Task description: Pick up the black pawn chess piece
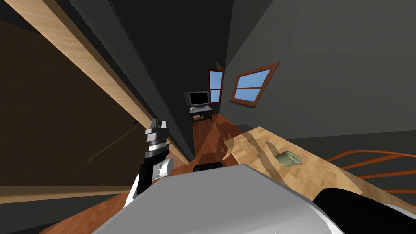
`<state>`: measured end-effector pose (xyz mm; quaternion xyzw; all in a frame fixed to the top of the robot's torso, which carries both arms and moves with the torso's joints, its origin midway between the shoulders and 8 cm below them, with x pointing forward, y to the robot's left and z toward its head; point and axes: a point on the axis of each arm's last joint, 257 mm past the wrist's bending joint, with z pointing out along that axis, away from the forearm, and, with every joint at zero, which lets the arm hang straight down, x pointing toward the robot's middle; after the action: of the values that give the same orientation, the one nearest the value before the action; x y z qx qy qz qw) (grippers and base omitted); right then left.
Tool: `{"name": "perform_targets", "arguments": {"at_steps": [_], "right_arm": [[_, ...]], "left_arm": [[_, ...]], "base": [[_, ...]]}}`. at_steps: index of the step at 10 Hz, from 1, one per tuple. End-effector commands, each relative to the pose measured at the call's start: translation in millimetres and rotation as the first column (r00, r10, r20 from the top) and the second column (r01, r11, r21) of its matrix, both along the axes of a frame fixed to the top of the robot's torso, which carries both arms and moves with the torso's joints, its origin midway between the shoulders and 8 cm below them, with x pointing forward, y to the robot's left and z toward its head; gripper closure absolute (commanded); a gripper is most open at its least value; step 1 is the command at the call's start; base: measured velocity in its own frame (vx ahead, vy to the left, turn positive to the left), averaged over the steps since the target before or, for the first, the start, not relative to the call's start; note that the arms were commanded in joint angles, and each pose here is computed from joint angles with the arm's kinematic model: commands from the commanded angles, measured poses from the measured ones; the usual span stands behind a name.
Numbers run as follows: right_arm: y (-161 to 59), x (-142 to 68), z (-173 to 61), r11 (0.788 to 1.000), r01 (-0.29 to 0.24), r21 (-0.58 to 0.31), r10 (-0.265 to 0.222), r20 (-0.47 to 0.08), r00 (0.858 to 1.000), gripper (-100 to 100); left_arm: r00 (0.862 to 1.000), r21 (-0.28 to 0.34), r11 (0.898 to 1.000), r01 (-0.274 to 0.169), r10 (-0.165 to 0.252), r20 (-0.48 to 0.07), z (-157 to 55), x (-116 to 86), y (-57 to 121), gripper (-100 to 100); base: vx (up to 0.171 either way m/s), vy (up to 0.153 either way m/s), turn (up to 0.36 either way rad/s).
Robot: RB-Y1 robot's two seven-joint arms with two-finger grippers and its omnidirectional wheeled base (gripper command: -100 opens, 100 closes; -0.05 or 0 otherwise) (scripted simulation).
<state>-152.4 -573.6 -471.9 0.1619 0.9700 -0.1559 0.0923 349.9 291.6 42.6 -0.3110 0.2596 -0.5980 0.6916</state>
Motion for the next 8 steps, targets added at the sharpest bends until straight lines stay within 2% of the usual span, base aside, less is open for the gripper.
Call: {"name": "perform_targets", "arguments": {"at_steps": [1, 6, 7, 8], "right_arm": [[5, 2, 4, 1.000, -0.013, -0.001, 0.013, -0.001, 1.000, 100], [19, 7, 17, 0.999, -0.051, -0.003, 0.051, -0.002, 0.999, 100], [17, 6, 15, 0.999, -0.045, -0.002, 0.045, -0.002, 0.999, 100], [18, 6, 15, 0.999, -0.046, -0.002, 0.046, -0.003, 0.999, 0]], "left_arm": [[1.000, 0.000, 1.000, 0.000, 0.000, 0.000, 0, 0, 0.0, 0], [1.000, 0.000, 1.000, 0.000, 0.000, 0.000, 0, 0, 0.0, 0], [1.000, 0.000, 1.000, 0.000, 0.000, 0.000, 0, 0, 0.0, 0], [1.000, 0.000, 1.000, 0.000, 0.000, 0.000, 0, 0, 0.0, 0]], "base": [[0.036, -0.031, -0.071], [0.030, -0.030, -0.075], [0.013, -0.013, -0.013], [0.000, 0.000, 0.000]]}}
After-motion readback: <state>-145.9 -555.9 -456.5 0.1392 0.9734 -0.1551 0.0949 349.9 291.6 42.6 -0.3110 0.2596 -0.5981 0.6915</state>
